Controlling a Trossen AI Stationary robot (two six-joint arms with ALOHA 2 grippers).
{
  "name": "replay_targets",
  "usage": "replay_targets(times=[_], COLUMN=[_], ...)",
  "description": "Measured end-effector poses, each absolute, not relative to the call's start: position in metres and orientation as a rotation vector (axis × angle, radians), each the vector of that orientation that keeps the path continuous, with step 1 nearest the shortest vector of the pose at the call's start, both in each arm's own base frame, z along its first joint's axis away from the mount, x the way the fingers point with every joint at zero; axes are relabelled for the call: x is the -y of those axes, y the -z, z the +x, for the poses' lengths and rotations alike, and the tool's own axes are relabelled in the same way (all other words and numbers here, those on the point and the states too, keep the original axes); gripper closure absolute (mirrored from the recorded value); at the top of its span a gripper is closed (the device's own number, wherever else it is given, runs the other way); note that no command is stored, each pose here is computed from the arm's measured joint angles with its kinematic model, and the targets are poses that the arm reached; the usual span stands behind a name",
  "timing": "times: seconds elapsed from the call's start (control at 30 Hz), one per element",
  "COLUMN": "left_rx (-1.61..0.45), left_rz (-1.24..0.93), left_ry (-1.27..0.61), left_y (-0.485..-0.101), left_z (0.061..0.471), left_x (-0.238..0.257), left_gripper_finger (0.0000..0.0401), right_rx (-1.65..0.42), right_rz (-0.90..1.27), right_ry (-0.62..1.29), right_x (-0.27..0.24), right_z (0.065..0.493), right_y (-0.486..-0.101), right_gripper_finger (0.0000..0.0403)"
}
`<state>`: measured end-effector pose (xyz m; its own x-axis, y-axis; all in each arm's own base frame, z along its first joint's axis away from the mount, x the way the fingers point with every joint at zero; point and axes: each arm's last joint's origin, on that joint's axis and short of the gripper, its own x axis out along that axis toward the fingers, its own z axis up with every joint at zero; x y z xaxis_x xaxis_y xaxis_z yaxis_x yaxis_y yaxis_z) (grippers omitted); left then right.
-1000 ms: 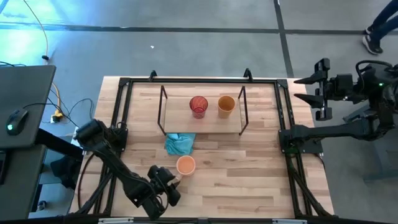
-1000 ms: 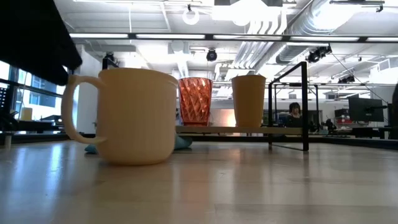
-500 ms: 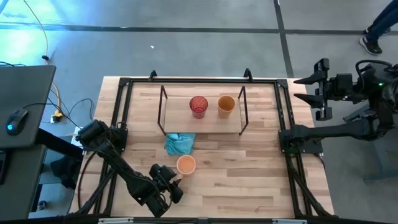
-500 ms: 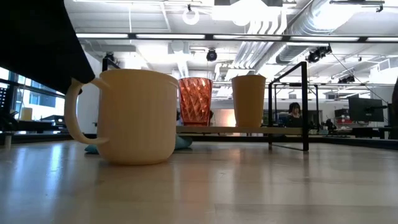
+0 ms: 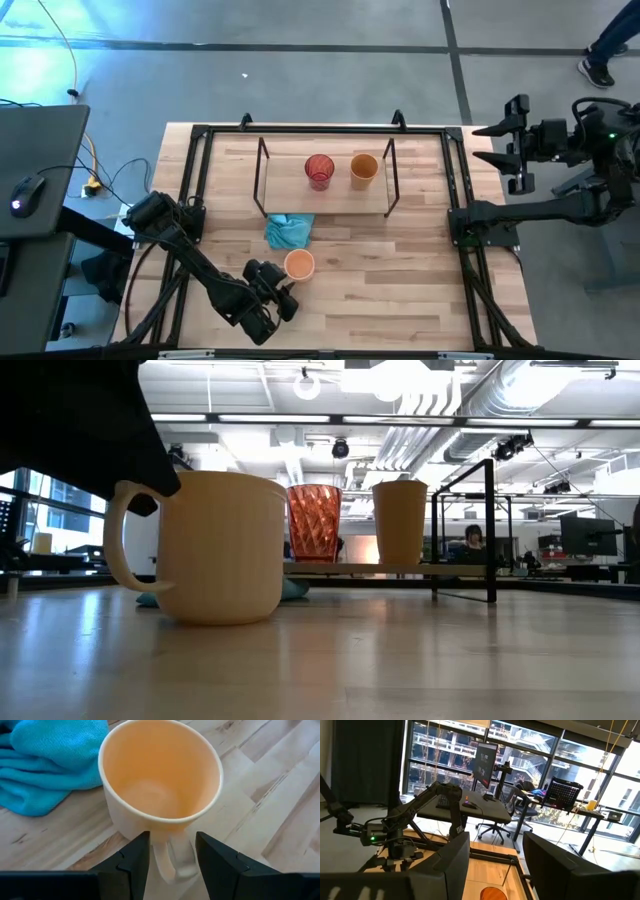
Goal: Stack small to large cups/mugs on shelf
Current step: Put the light yellow mug on the shelf
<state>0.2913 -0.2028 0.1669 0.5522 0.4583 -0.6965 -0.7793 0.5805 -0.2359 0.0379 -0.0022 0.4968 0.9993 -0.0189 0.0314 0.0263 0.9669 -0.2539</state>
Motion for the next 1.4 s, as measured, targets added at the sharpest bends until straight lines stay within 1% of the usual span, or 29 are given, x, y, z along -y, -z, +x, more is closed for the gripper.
replay_targets(times=[0.3, 0.4, 0.5, 0.67, 0.73, 1.1, 1.23, 1.4], left_rx=[-0.627, -0.653, -0.659, -0.654, -0.649, -0.607, -0.562, -0.556], left_rz=[-0.578, -0.592, -0.597, -0.594, -0.591, -0.598, -0.61, -0.601], left_ry=[-0.779, -0.779, -0.783, -0.788, -0.789, -0.82, -0.844, -0.87], left_y=[-0.167, -0.166, -0.166, -0.166, -0.166, -0.168, -0.175, -0.187], left_z=[0.292, 0.293, 0.294, 0.295, 0.295, 0.299, 0.309, 0.323], left_x=[0.203, 0.201, 0.2, 0.198, 0.198, 0.192, 0.185, 0.172], left_gripper_finger=[0.0254, 0.0262, 0.0287, 0.0349, 0.0365, 0.0362, 0.0363, 0.0363], right_rx=[0.029, 0.029, 0.028, 0.028, 0.028, 0.028, 0.028, 0.028], right_rz=[-0.257, -0.257, -0.257, -0.257, -0.257, -0.257, -0.257, -0.254], right_ry=[0.022, 0.022, 0.022, 0.022, 0.021, 0.021, 0.021, 0.015], right_x=[0.002, 0.002, 0.002, 0.002, 0.002, 0.002, 0.002, 0.002], right_z=[0.038, 0.038, 0.038, 0.038, 0.038, 0.038, 0.038, 0.038], right_y=[-0.497, -0.497, -0.497, -0.497, -0.497, -0.497, -0.497, -0.497], right_gripper_finger=[0.0226, 0.0226, 0.0226, 0.0226, 0.0226, 0.0226, 0.0226, 0.0226])
